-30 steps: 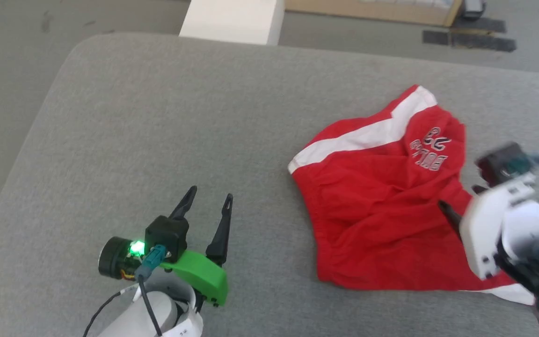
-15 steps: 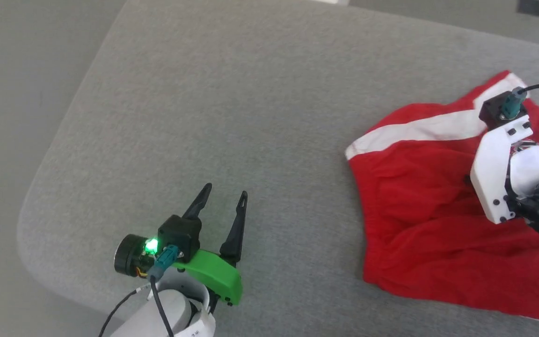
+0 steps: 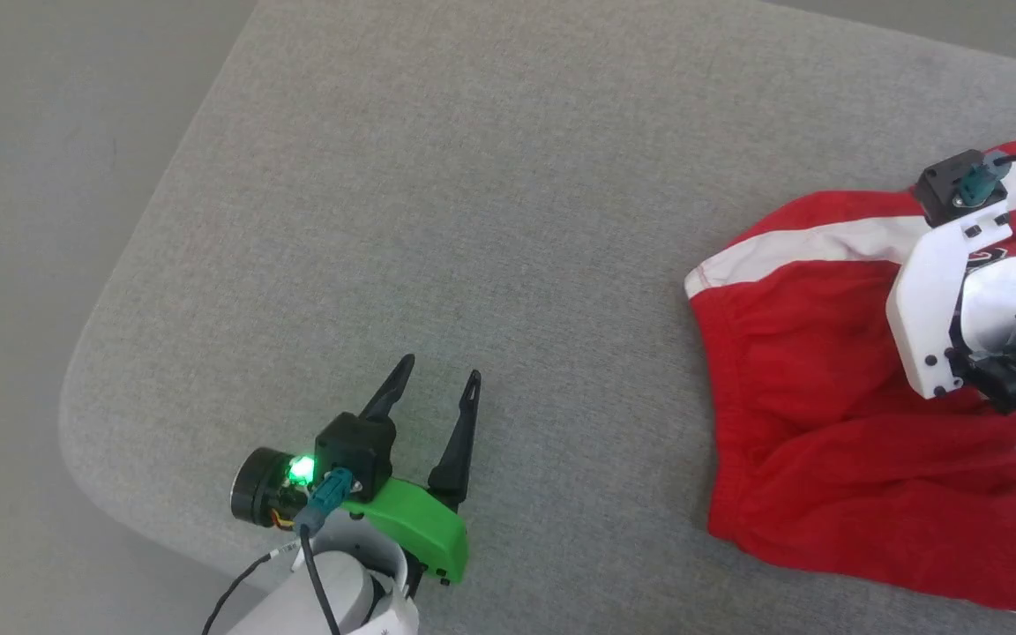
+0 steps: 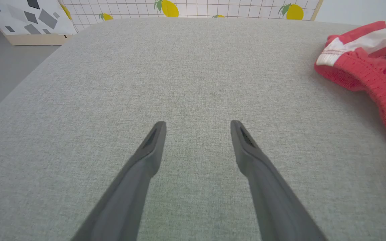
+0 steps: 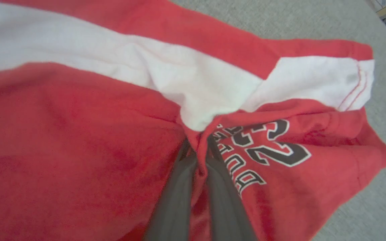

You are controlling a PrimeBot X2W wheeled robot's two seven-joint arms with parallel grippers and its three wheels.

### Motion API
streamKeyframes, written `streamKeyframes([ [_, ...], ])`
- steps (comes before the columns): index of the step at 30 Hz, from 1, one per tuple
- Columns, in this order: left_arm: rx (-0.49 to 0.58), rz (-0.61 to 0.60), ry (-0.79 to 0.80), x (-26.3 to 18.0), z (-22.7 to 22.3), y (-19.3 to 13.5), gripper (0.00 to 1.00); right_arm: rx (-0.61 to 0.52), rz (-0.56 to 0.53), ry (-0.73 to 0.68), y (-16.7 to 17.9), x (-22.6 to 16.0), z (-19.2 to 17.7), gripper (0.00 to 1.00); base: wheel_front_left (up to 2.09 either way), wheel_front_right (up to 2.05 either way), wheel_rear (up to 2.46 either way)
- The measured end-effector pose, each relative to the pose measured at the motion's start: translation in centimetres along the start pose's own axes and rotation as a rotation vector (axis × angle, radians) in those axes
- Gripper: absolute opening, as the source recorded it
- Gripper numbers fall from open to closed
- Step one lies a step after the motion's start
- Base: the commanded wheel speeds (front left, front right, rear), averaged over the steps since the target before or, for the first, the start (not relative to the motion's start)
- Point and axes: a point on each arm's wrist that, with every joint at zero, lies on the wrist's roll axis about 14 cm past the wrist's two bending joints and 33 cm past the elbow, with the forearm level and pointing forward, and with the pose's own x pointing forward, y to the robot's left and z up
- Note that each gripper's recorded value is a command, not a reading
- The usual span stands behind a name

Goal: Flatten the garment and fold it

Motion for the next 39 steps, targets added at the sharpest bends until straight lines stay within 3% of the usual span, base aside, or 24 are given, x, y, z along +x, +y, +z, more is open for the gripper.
streamKeyframes([
  [12,-0.008,-0.057,-0.030,0.3,0.9,-1.9,1.00,0.118,-0.140,-0.158,-5.2,-4.2,3.2,0.00,0.00,0.00,0.00],
  [20,-0.023,-0.050,-0.003,0.9,0.1,-1.8,1.00,0.151,-0.198,-0.139,-7.9,-1.8,5.7,0.00,0.00,0.00,0.00],
  [26,-0.033,-0.017,0.015,1.1,-0.5,-1.1,1.00,0.107,-0.247,-0.110,-9.2,1.2,6.5,0.00,0.00,0.00,0.00],
  [27,-0.032,-0.008,0.021,1.1,-0.6,-0.9,1.00,0.091,-0.245,-0.085,-9.0,1.9,6.1,0.12,0.00,0.00,0.00],
  [28,-0.031,0.000,0.026,1.0,-0.8,-0.6,1.00,0.078,-0.239,-0.063,-8.7,2.7,5.5,1.00,0.00,0.00,0.00],
  [34,-0.025,0.012,0.017,1.1,-0.6,-0.3,1.00,0.054,-0.196,-0.091,-6.9,3.9,5.2,1.00,0.00,0.00,0.00],
  [39,-0.022,0.001,-0.019,1.6,0.5,-0.3,1.00,0.037,-0.179,-0.205,-6.5,2.4,6.6,1.00,0.00,0.00,0.00],
])
